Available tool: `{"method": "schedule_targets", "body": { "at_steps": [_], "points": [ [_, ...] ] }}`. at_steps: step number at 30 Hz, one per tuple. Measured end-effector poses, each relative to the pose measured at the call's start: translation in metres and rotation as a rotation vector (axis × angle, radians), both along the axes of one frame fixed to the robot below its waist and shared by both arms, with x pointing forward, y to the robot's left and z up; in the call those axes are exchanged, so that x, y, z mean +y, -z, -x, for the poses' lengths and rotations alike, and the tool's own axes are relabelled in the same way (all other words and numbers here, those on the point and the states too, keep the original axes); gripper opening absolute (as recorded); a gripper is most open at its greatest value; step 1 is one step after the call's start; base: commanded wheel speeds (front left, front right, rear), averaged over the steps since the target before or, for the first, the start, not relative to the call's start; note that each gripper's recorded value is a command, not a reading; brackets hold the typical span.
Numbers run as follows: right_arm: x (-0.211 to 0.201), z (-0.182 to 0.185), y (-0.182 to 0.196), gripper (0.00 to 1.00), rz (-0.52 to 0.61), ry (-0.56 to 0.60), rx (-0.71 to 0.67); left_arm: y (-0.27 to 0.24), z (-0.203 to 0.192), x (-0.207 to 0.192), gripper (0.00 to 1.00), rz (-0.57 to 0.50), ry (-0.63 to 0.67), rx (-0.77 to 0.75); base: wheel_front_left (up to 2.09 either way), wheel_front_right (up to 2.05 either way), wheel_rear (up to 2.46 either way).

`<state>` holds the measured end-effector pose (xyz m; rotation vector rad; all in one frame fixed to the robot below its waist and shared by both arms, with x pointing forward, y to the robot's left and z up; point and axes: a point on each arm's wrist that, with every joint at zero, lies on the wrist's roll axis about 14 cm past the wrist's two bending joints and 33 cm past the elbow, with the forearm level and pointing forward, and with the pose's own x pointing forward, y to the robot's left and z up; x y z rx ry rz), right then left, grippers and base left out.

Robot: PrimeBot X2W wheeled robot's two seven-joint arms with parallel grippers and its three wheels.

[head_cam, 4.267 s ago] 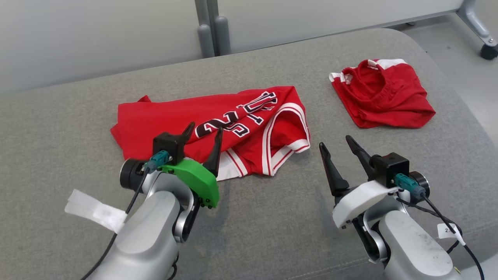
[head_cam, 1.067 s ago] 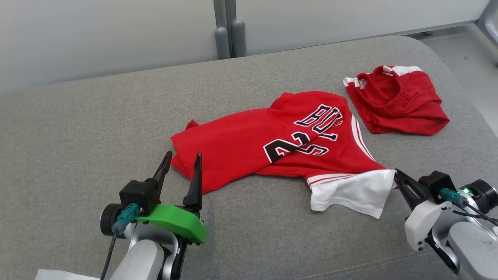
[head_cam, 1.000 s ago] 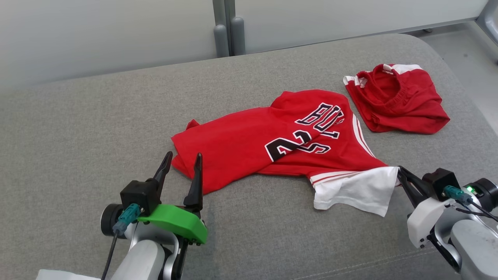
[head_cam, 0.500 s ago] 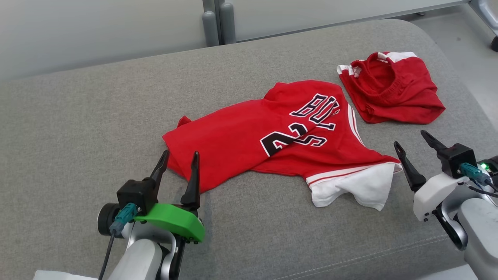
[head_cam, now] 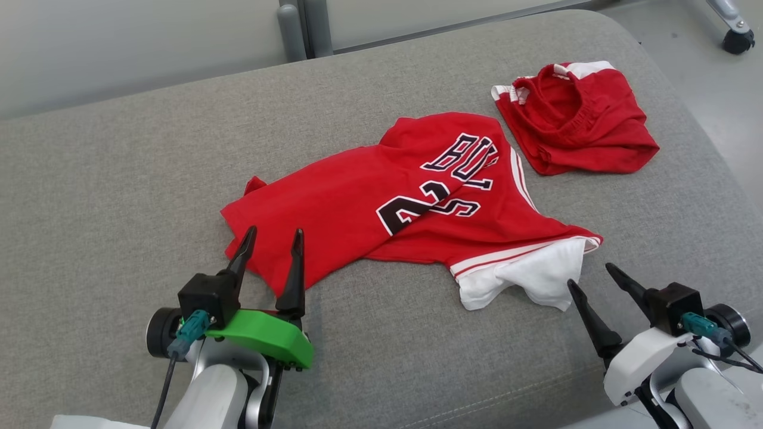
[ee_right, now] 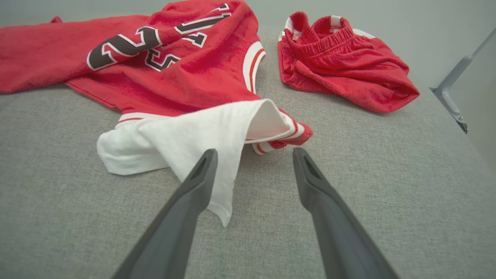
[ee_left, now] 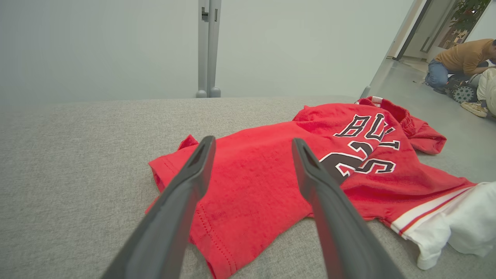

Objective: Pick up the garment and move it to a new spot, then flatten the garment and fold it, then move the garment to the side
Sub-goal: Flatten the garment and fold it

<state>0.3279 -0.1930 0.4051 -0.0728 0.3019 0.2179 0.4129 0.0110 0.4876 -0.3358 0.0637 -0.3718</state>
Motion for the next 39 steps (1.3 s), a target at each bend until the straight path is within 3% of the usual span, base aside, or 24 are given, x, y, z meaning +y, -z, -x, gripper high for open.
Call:
{"method": "schedule_targets", "body": {
  "at_steps": [16, 17, 18, 19, 23, 27, 29, 33, 36, 39],
  "points": [
    [0.016, 0.017, 0.037, 0.97, -0.007, -0.084, 0.137, 0.012, 0.006, -0.001, 1.0, -0.021, 0.013, 0.027, 0.0, 0.0, 0.0],
    [0.019, 0.017, 0.04, 0.84, -0.009, -0.096, 0.145, 0.012, 0.006, 0.001, 1.0, -0.022, 0.006, 0.028, 0.0, 0.0, 0.0],
    [0.023, 0.016, 0.041, 0.56, -0.011, -0.109, 0.149, 0.013, 0.006, 0.004, 1.0, -0.023, -0.001, 0.03, 0.0, 0.0, 0.0],
    [0.026, 0.013, 0.041, 0.47, -0.013, -0.119, 0.149, 0.013, 0.006, 0.007, 1.0, -0.024, -0.009, 0.032, 0.0, 0.0, 0.0],
    [0.041, -0.003, 0.036, 0.3, -0.025, -0.162, 0.125, 0.016, 0.002, 0.019, 1.0, -0.027, -0.047, 0.04, 0.0, 0.0, 0.0],
    [0.051, -0.005, 0.037, 0.0, -0.039, -0.187, 0.131, 0.018, -0.002, 0.027, 1.0, -0.03, -0.07, 0.043, 0.0, 0.0, 0.0],
    [0.053, -0.004, 0.037, 0.0, -0.043, -0.193, 0.132, 0.017, -0.002, 0.026, 1.0, -0.028, -0.068, 0.041, 0.0, 0.0, 0.0],
    [0.064, -0.03, -0.004, 0.0, -0.13, -0.175, 0.002, 0.014, -0.003, 0.027, 1.0, -0.027, -0.073, 0.034, 0.0, 0.0, 0.0],
    [0.073, -0.067, -0.078, 0.0, -0.26, -0.151, -0.216, 0.012, -0.003, 0.028, 1.0, -0.028, -0.077, 0.03, 0.0, 0.0, 0.0],
    [0.087, -0.082, -0.154, 0.0, -0.326, -0.215, -0.424, 0.01, -0.001, 0.027, 1.0, -0.032, -0.074, 0.027, 0.0, 0.0, 0.0]
  ]
}}
